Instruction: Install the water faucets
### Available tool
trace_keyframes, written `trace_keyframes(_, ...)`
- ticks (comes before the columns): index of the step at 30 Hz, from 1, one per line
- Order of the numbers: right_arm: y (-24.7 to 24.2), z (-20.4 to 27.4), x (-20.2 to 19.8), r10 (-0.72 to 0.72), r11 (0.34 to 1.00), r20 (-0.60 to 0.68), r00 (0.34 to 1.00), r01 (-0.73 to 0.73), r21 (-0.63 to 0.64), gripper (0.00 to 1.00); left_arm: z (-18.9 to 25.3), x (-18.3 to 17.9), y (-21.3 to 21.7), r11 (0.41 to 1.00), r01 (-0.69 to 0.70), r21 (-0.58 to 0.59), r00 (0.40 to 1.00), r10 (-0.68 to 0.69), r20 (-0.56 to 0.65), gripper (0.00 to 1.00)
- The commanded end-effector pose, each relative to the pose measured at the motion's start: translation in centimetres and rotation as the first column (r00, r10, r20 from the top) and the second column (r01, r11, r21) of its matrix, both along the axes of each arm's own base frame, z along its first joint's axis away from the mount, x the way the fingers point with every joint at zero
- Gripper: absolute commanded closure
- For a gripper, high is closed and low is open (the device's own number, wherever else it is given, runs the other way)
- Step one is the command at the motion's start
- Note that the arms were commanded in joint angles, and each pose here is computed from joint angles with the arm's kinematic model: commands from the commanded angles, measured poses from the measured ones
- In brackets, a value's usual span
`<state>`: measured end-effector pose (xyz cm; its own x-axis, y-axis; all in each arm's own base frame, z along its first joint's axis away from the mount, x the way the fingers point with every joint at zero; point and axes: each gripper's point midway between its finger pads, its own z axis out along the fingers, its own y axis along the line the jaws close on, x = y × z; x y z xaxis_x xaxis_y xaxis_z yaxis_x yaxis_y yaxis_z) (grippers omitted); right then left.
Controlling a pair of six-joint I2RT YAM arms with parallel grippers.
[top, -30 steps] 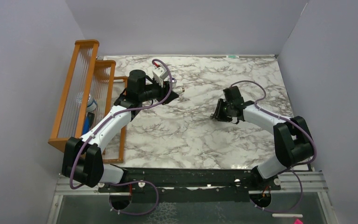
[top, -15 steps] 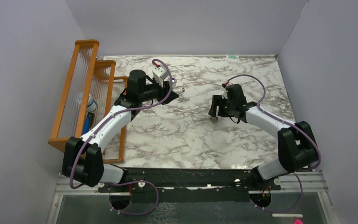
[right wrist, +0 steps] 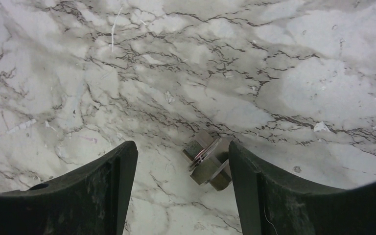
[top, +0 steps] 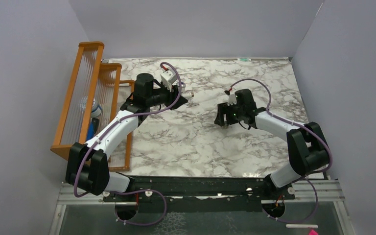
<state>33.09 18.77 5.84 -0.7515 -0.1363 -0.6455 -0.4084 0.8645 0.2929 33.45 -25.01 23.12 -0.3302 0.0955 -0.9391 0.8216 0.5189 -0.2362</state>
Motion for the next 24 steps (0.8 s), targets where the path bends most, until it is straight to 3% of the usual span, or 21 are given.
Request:
trace_keyframes(1, 1.1, -0.1, -1.6, 0.07, 0.996, -0.032, 0.997, -0.069, 0.053, 0.28, 0.3, 0.1, -0.4, 1.0, 0.02, -0.005, 0.999, -0.02, 0.032, 1.0)
trace_keyframes(11, 1.3, -0.1, -3.6, 0.035, 0.994, -0.114, 0.993, -0.022, 0.109, 0.4, 0.2, 0.1, -0.4, 1.0, 0.021, -0.005, 0.999, -0.021, 0.027, 1.0)
trace_keyframes(24, 0.0, -1.1, -4.2, -0.047, 0.993, -0.073, 0.996, 0.055, 0.104, 0.31, 0.0, 0.1, -0.6, 1.0, 0.03, -0.01, 0.999, -0.029, 0.019, 1.0)
